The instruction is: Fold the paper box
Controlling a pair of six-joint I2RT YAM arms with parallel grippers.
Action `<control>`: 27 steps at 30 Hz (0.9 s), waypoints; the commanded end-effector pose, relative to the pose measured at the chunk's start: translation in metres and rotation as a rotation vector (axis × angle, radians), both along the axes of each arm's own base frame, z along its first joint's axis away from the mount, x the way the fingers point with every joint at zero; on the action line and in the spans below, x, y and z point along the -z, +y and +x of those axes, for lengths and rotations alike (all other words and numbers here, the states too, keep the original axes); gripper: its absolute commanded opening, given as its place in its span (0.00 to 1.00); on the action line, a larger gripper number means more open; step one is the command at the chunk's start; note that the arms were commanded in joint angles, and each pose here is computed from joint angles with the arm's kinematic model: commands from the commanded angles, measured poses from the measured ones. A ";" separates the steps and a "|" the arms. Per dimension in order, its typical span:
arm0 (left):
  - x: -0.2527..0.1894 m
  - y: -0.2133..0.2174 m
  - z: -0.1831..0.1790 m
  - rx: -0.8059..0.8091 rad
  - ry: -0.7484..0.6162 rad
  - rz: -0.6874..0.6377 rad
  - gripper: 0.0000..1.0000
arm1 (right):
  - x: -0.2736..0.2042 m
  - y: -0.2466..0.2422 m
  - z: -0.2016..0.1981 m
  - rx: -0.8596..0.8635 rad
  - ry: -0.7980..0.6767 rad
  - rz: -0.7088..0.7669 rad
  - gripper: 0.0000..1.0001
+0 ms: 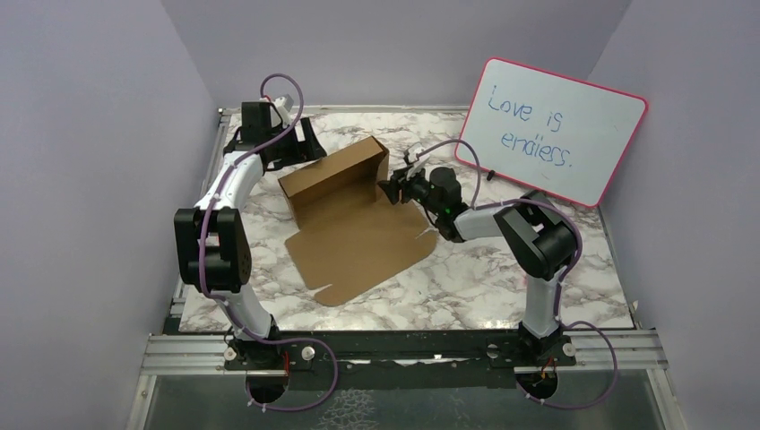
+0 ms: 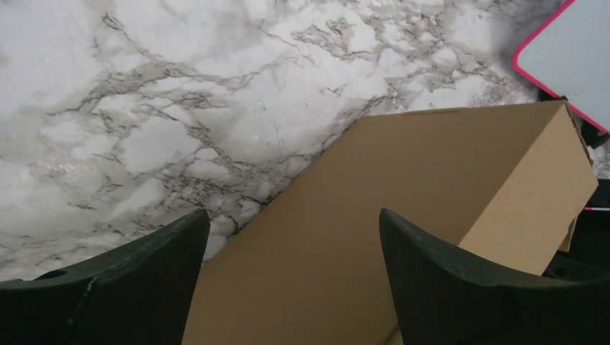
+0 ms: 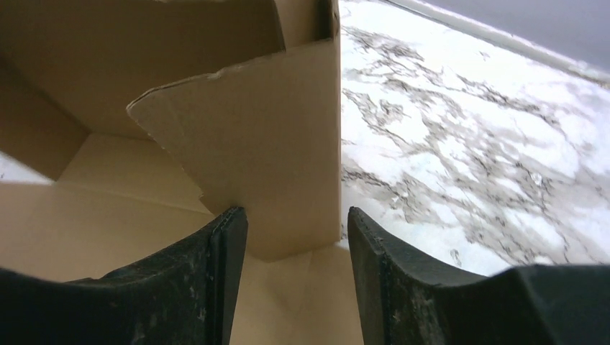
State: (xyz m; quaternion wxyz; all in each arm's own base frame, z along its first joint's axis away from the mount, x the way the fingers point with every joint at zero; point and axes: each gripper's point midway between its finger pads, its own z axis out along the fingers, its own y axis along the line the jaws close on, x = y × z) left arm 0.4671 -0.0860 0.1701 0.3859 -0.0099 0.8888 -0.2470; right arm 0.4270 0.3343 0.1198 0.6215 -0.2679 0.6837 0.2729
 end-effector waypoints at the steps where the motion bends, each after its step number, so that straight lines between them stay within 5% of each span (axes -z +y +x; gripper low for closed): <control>1: -0.020 -0.020 -0.029 0.072 0.014 -0.084 0.88 | -0.018 -0.011 0.003 0.064 -0.069 0.007 0.55; 7: -0.021 -0.021 -0.042 0.094 0.011 -0.082 0.88 | -0.018 -0.001 0.003 0.002 -0.112 -0.027 0.52; 27: -0.026 -0.078 0.015 0.297 -0.008 -0.183 0.88 | -0.017 0.032 0.022 -0.126 -0.171 -0.098 0.57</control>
